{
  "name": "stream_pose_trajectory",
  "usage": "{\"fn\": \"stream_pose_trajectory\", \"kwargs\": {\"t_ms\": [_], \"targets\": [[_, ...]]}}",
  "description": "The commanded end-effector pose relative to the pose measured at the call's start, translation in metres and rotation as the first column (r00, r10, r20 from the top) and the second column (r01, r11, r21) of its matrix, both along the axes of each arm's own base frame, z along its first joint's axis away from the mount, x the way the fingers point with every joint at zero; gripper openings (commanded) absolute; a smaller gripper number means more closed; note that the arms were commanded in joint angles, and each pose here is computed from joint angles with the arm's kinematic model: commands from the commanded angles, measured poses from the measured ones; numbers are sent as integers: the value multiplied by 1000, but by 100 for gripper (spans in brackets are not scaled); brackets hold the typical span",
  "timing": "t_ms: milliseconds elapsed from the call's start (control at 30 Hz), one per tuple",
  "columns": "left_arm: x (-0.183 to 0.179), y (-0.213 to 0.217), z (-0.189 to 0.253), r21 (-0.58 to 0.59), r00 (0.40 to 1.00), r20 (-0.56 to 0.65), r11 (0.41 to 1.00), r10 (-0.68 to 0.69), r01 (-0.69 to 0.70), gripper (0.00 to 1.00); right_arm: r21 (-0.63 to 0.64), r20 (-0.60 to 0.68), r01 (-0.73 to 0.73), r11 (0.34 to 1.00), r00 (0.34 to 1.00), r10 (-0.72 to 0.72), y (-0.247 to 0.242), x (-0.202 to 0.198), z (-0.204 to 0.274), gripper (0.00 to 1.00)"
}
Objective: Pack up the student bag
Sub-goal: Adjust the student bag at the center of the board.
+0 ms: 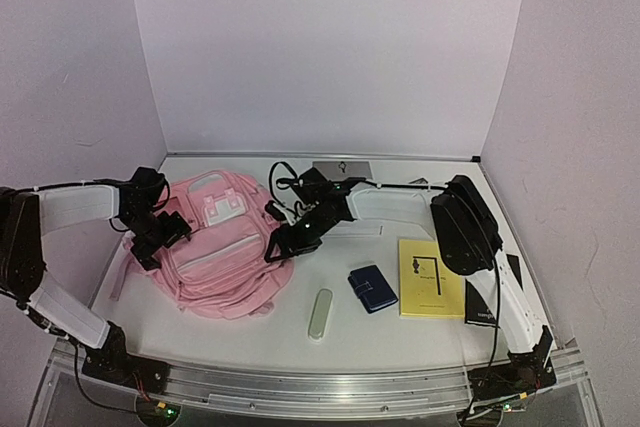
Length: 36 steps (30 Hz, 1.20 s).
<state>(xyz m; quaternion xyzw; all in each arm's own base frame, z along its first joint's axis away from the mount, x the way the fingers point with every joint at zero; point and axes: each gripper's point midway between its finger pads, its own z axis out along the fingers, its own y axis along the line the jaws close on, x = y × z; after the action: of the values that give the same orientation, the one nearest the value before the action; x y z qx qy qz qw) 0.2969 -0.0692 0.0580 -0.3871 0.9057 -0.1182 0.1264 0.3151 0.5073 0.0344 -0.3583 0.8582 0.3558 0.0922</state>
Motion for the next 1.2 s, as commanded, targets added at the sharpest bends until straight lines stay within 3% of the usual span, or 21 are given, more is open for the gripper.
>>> {"fn": "stream_pose_trajectory", "kwargs": {"t_ms": [0, 133, 267, 367, 533, 833, 1167], "targets": [[42, -6, 9, -47, 995, 99, 999, -21, 25, 98, 31, -85, -150, 988, 985, 152, 29, -79, 7, 64], [61, -2, 15, -40, 990, 128, 998, -51, 56, 98, 80, -65, -178, 981, 981, 184, 45, -89, 29, 65], [64, -6, 37, -30, 973, 198, 991, -122, 130, 98, 77, 11, -130, 989, 992, 129, 35, -62, 48, 68], [55, -6, 59, 4, 949, 250, 980, -192, 197, 98, 68, 16, -62, 996, 998, 61, 16, -35, 53, 71], [25, 3, 78, 63, 943, 230, 971, -241, 233, 100, 70, 11, -23, 997, 1000, 22, -4, -20, 62, 74], [-6, -7, 51, -38, 957, 182, 971, -227, 238, 92, 111, 53, -19, 994, 998, 13, 1, -15, 88, 74], [-4, -18, 33, -92, 954, 175, 960, -245, 264, 82, 71, 156, 0, 997, 988, -11, -7, -2, 92, 74]]}}
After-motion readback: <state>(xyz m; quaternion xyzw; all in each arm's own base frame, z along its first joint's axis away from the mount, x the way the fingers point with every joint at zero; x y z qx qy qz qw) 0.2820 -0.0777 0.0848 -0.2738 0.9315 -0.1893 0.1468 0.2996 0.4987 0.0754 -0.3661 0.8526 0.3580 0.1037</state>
